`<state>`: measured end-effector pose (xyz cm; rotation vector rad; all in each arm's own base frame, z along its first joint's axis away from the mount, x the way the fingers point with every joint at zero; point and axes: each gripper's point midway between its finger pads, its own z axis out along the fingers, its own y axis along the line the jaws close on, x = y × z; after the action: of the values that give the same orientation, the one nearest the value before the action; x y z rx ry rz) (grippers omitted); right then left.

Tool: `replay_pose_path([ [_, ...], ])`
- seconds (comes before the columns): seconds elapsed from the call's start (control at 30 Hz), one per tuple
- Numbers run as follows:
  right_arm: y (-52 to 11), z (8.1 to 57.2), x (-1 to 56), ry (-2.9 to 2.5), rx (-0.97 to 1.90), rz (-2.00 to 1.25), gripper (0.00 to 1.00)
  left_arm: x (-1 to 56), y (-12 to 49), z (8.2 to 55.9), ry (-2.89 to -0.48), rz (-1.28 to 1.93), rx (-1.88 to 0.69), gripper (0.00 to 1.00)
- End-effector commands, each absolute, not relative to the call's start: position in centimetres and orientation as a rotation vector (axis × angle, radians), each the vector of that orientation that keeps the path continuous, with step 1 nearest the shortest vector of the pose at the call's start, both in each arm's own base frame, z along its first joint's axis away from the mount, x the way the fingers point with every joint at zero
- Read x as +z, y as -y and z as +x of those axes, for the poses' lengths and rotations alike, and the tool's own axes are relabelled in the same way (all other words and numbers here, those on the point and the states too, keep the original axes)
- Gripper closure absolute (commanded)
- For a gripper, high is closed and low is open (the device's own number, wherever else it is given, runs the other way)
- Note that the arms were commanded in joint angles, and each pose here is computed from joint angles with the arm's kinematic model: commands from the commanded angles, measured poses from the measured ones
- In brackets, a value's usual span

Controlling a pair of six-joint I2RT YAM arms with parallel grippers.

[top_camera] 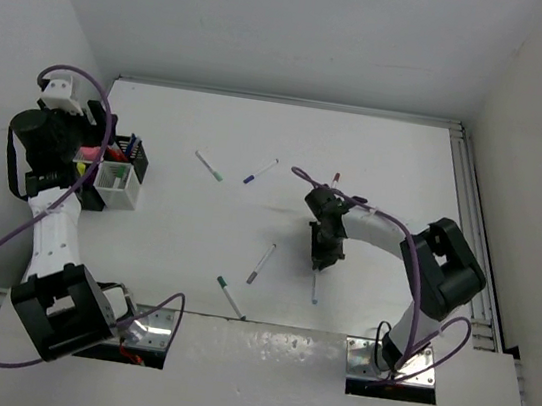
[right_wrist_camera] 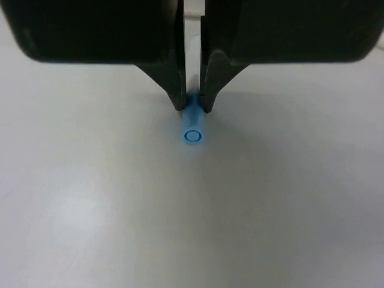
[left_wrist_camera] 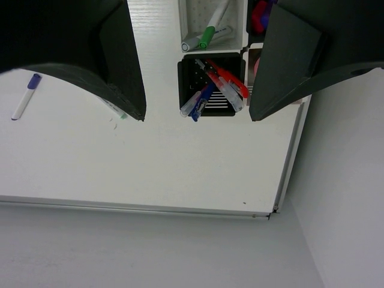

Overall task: Sort the stationery into containers
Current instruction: Move the pen to the center of the board.

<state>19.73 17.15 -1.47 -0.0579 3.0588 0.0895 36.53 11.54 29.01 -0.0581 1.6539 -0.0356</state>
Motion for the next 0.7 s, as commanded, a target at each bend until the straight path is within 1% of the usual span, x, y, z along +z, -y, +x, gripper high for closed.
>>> replay_pose_path([
  [0.0, -17.3, 27.3, 0.3, -2.814, 0.083, -0.197, 1.0, 32.2, -12.1, 37.1, -1.565, -0.02, -0.015, 0.24],
  [0.03, -17.5, 28.5, 0.7, -2.779, 0.095, -0.226, 1.0, 32.2, -12.0, 37.3, -1.566, -0.017, -0.017, 0.24],
  [0.07, -18.9, 30.5, 1.8, -2.71, 0.176, -0.3, 1.0, 32.5, -12.1, 37.4, -1.559, -0.013, -0.018, 0.24],
  [0.1, -18.8, 31.4, 1.5, -2.723, 0.181, -0.297, 1.0, 32.2, -12.1, 37.7, -1.566, -0.015, -0.025, 0.24],
  [0.13, -19.5, 33.0, 2.5, -2.695, 0.217, -0.318, 0.99, 32.2, -12.1, 37.8, -1.564, -0.012, -0.029, 0.24],
  [0.17, -19.5, 33.2, 1.7, -2.721, 0.206, -0.342, 0.93, 32.0, -12.2, 37.9, -1.569, -0.017, -0.034, 0.24],
  [0.2, -19.9, 33.8, 1.9, -2.712, 0.217, -0.342, 0.93, 32.1, -12.2, 37.9, -1.567, -0.014, -0.034, 0.24],
  [0.23, -20.3, 34.6, 2.2, -2.697, 0.218, -0.344, 0.82, 32.0, -12.2, 38.0, -1.567, -0.02, -0.04, 0.24],
  [0.3, -20.2, 34.8, 1.9, -2.698, 0.186, -0.349, 0.68, 31.9, -12.1, 38.0, -1.567, -0.017, -0.048, 0.24],
  [0.37, -20.0, 34.3, 1.5, -2.709, 0.145, -0.378, 0.58, 32.2, -12.0, 37.8, -1.561, -0.015, -0.044, 0.24],
  [0.53, -19.2, 32.0, -0.1, -2.77, 0.115, -0.375, 0.57, 33.0, -11.9, 37.4, -1.548, 0.003, -0.034, 0.24],
  [0.67, -19.1, 32.2, -0.6, -2.773, 0.098, -0.337, 0.56, 33.1, -11.9, 37.2, -1.545, 0.009, -0.035, 0.24],
])
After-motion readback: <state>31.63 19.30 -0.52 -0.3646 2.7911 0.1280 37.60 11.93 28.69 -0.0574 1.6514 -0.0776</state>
